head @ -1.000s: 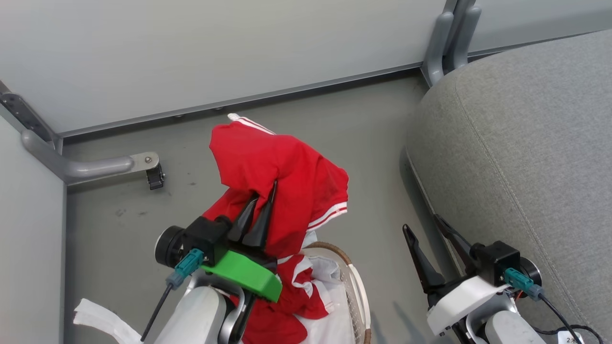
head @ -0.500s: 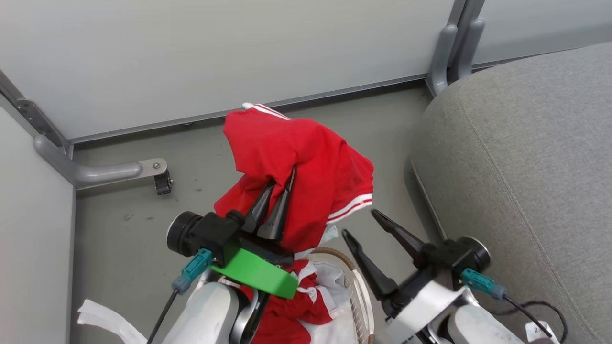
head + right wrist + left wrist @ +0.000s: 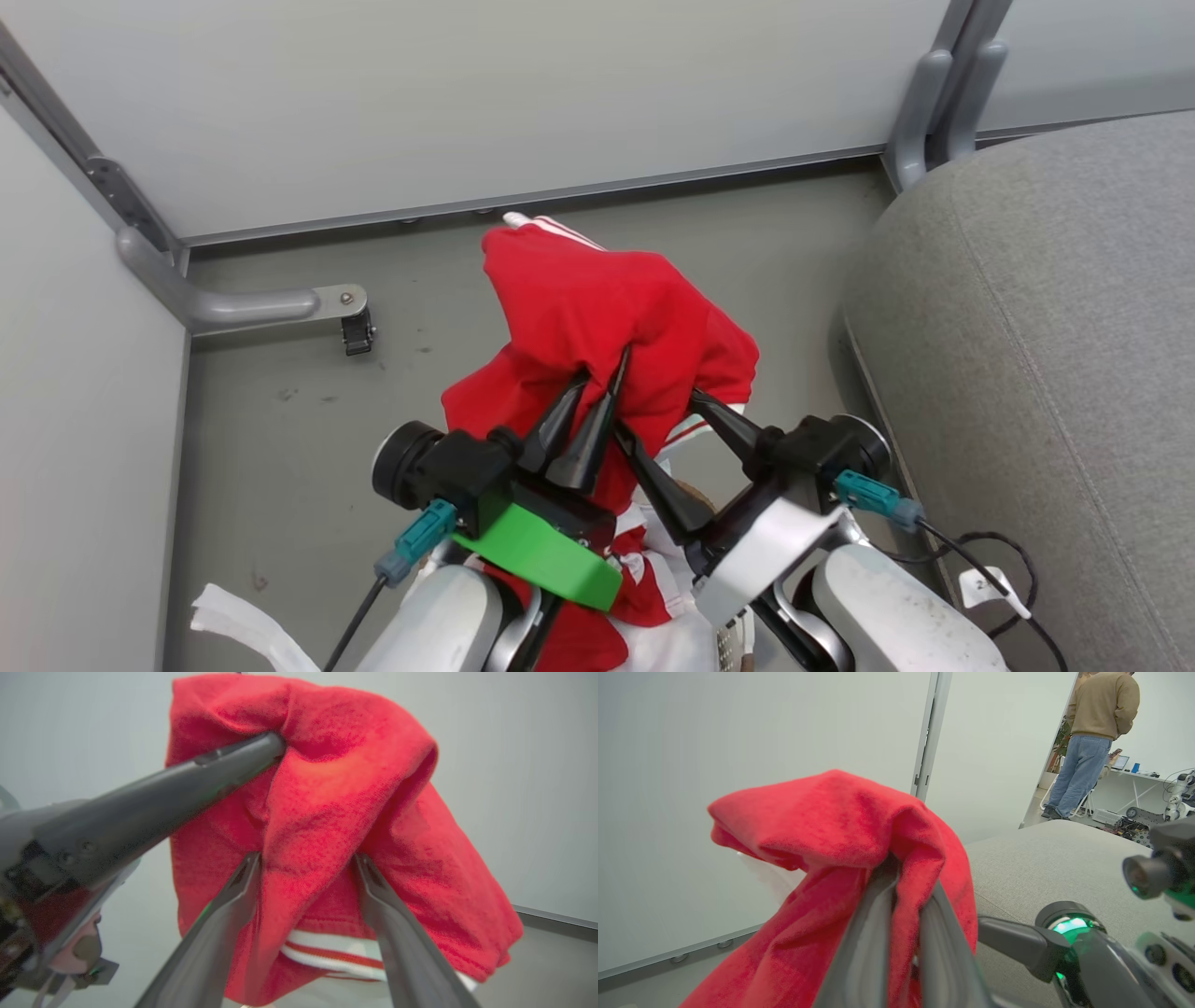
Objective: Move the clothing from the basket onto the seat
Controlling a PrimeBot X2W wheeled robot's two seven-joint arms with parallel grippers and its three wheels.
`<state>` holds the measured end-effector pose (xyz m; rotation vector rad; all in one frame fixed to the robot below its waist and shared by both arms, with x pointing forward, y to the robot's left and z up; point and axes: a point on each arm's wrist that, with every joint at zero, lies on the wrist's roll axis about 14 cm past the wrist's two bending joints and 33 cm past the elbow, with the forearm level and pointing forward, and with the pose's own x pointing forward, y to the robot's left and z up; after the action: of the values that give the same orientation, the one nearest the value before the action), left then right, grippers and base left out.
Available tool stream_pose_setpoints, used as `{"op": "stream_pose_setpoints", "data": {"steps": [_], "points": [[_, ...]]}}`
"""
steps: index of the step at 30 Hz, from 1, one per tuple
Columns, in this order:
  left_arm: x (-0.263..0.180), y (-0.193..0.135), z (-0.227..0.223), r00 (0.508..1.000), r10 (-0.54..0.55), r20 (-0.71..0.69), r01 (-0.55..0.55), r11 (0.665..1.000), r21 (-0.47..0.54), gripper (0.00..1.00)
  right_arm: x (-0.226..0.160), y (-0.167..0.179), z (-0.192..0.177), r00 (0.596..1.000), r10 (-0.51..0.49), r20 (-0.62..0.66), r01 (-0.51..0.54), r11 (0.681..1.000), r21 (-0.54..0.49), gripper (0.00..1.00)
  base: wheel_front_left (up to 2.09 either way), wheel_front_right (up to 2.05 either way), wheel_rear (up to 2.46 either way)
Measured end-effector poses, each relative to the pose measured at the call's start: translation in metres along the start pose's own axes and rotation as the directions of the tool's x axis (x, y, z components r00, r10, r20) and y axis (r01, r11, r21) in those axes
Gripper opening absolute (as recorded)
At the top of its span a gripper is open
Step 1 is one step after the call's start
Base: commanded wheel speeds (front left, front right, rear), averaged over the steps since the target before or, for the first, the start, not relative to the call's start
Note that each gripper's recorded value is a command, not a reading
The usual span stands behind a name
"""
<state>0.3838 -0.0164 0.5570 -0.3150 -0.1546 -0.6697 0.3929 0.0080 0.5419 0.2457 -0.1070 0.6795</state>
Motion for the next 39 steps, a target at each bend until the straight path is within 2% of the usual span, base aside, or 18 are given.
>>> {"op": "stream_pose_setpoints", "data": {"steps": [3,4,5,12,13,14,15,22,27,32,39], "points": [[-0.002,-0.003,-0.001,1.0,-0.005,-0.004,0.005,1.0,-0.016,0.0,0.008,0.006,-0.008,1.0,0.021,-0.023,-0.021,1.0,0.004,1.0,0.0,0.0,0.0],[-0.003,-0.004,-0.002,1.0,-0.006,-0.005,0.006,1.0,-0.021,0.0,0.011,0.008,-0.011,0.999,0.032,-0.031,-0.032,0.999,0.003,0.46,0.0,0.0,0.0],[-0.004,-0.005,-0.003,1.0,-0.008,-0.009,0.008,1.0,-0.025,0.0,0.013,0.011,-0.012,0.998,0.041,-0.037,-0.041,0.999,0.003,0.0,0.0,0.0,0.0],[-0.006,0.0,-0.001,1.0,0.012,-0.001,-0.012,0.999,-0.034,0.0,0.019,0.015,-0.018,0.997,0.057,-0.048,-0.055,0.998,0.032,0.0,0.0,0.0,0.0],[-0.007,0.002,0.0,1.0,0.017,0.0,-0.017,1.0,-0.026,0.29,0.018,0.012,-0.017,0.998,0.048,-0.046,-0.047,0.998,0.031,0.0,0.0,0.0,0.0],[-0.007,0.003,-0.001,1.0,0.021,-0.001,-0.021,1.0,-0.018,0.72,0.015,0.008,-0.016,0.998,0.037,-0.044,-0.036,0.999,0.027,0.0,0.0,0.0,0.0],[-0.007,0.002,-0.003,1.0,0.02,-0.008,-0.02,1.0,-0.018,1.0,0.012,0.004,-0.017,0.999,0.022,-0.046,-0.021,0.999,0.024,0.0,0.0,0.0,0.0],[0.001,-0.001,-0.008,1.0,-0.001,-0.013,0.001,1.0,-0.002,1.0,-0.017,-0.029,-0.015,0.994,-0.103,-0.045,0.103,0.995,0.004,0.0,0.0,0.0,0.0],[0.013,-0.016,-0.02,0.998,-0.062,-0.033,0.061,0.998,-0.012,1.0,-0.045,-0.056,-0.006,0.976,-0.218,-0.025,0.217,0.976,-0.013,0.0,0.0,0.0,0.0],[0.026,-0.043,-0.036,0.985,-0.16,-0.065,0.157,0.986,-0.048,1.0,-0.082,-0.086,0.001,0.933,-0.36,-0.01,0.36,0.933,-0.014,0.0,0.0,0.0,0.0],[0.04,-0.083,-0.06,0.946,-0.304,-0.109,0.296,0.951,-0.084,1.0,-0.14,-0.116,0.009,0.838,-0.546,0.01,0.546,0.838,-0.007,0.0,0.0,0.0,0.0]]}}
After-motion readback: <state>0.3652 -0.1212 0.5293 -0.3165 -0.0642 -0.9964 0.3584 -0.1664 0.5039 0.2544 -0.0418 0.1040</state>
